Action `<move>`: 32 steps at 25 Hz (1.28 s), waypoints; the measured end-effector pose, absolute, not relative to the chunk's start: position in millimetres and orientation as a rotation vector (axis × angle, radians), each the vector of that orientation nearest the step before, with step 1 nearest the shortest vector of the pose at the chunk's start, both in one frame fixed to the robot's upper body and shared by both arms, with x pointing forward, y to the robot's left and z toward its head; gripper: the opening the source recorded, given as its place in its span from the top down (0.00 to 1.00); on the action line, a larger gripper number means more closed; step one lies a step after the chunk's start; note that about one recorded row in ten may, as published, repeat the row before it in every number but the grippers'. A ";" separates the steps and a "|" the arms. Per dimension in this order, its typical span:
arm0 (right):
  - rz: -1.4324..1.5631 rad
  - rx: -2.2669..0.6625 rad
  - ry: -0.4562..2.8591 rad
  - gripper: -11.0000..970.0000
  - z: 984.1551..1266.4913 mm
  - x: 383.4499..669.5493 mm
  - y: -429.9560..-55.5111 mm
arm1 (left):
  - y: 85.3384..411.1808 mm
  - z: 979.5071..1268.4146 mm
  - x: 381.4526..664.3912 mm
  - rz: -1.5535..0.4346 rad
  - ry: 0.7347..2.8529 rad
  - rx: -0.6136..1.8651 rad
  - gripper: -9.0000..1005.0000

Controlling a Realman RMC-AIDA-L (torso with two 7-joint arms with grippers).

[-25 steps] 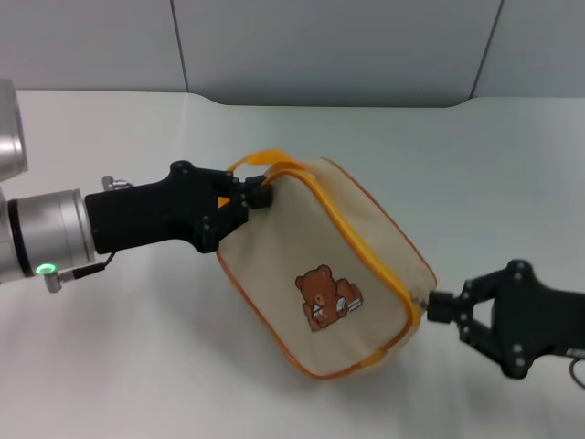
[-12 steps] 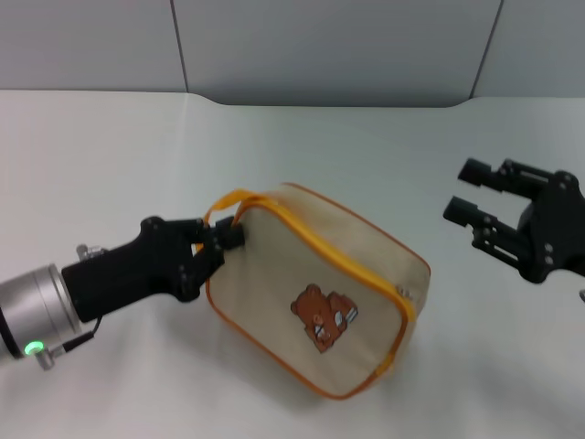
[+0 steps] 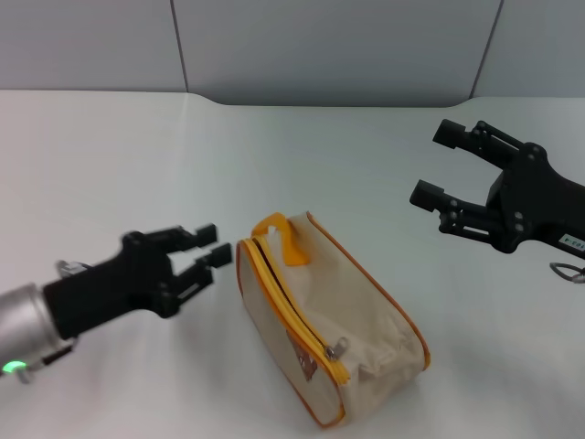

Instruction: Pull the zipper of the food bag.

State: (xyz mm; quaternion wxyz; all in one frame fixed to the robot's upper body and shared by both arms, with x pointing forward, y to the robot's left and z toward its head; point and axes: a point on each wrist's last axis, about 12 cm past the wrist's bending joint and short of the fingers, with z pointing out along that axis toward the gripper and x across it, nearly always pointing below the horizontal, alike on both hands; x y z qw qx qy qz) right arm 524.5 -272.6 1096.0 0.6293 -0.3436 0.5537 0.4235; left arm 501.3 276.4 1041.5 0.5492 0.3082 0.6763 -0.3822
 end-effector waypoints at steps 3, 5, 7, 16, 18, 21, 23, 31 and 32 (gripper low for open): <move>1.020 -0.794 1.266 0.18 1100.5 525.1 -272.1 | 298.4 1060.4 501.9 -0.939 1.574 0.732 0.79; 1.090 -0.852 1.268 0.13 1106.6 524.1 -272.8 | 315.4 1084.9 501.1 -1.054 1.539 0.787 0.71; 1.172 -0.945 1.269 0.13 1113.4 521.2 -274.4 | 317.7 1094.3 500.0 -1.116 1.511 0.842 0.55; 1.269 -1.163 1.346 0.13 1113.6 517.8 -271.3 | 301.6 1110.9 501.5 -1.256 1.456 1.078 0.24; 1.264 -1.163 1.349 0.13 1113.1 518.1 -271.0 | 301.1 1110.7 501.7 -1.253 1.455 1.080 0.23; 1.257 -1.163 1.356 0.13 1112.4 518.7 -270.8 | 300.5 1110.4 502.0 -1.248 1.452 1.079 0.22; 1.255 -1.163 1.358 0.13 1112.2 519.0 -270.6 | 300.1 1110.1 502.6 -1.242 1.454 1.075 0.22; 1.239 -1.155 1.374 0.13 1109.9 520.7 -268.7 | 299.0 1109.2 503.7 -1.234 1.458 1.071 0.21; 1.239 -1.155 1.374 0.13 1109.8 520.7 -268.6 | 299.0 1109.3 503.7 -1.234 1.458 1.071 0.21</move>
